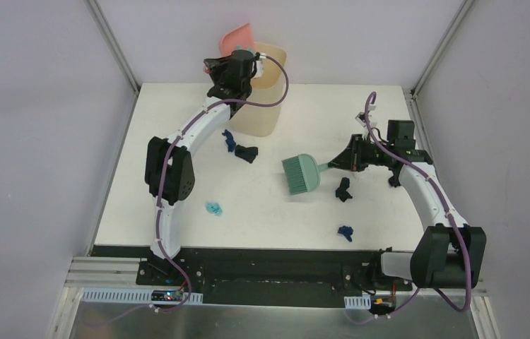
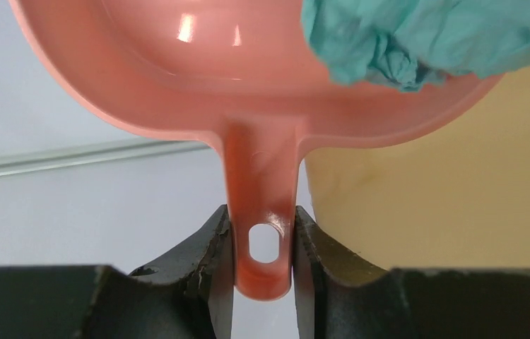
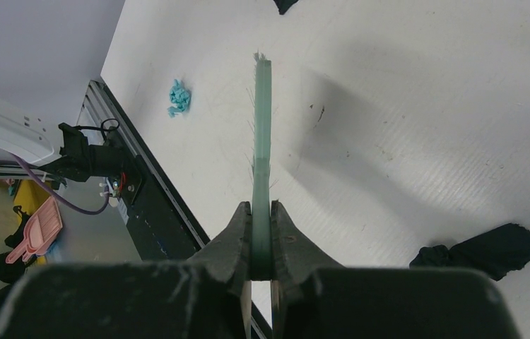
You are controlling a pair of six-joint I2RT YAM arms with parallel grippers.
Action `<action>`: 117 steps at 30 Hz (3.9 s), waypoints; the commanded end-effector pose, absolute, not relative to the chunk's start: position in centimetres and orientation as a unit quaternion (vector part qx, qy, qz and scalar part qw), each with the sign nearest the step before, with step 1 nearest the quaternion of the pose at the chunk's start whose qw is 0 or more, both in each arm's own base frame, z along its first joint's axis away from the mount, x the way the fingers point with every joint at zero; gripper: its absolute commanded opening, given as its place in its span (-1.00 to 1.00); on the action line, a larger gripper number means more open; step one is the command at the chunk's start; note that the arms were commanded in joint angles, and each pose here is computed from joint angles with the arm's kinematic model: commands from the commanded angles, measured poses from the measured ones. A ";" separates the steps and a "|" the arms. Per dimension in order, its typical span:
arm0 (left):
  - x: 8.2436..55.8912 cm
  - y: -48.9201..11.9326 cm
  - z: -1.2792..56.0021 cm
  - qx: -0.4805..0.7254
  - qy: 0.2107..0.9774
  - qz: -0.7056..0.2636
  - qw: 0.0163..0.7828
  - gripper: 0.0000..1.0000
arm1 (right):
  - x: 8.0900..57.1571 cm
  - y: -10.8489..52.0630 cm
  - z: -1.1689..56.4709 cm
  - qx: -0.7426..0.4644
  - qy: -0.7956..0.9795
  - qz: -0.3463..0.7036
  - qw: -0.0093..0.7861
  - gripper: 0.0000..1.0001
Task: Sweep away the paper scraps from the table
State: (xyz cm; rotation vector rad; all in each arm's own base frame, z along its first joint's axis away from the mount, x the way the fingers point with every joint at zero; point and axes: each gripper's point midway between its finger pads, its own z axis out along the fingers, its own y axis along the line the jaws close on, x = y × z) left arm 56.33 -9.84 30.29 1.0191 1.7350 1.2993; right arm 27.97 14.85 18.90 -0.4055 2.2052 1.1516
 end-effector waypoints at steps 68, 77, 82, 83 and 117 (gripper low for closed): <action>29.5 -18.6 19.3 0.248 0.912 -0.071 0.320 -1.00 | 30.8 11.7 20.9 -0.135 0.836 0.393 0.358 -1.00; 28.5 -13.7 16.9 0.161 0.919 0.007 0.360 -1.00 | 29.5 17.7 20.8 -0.324 0.855 0.264 0.308 -1.00; 29.5 -8.2 18.9 0.058 0.903 0.092 0.417 -1.00 | 30.9 22.9 21.7 -0.454 0.807 0.186 0.328 -1.00; 29.5 -7.3 19.2 0.040 0.900 0.105 0.422 -1.00 | 31.7 23.9 22.0 -0.463 0.801 0.181 0.335 -1.00; 28.9 -5.1 22.8 -0.063 0.833 0.056 0.547 -1.00 | 43.1 39.5 20.1 0.041 0.917 0.211 0.336 -1.00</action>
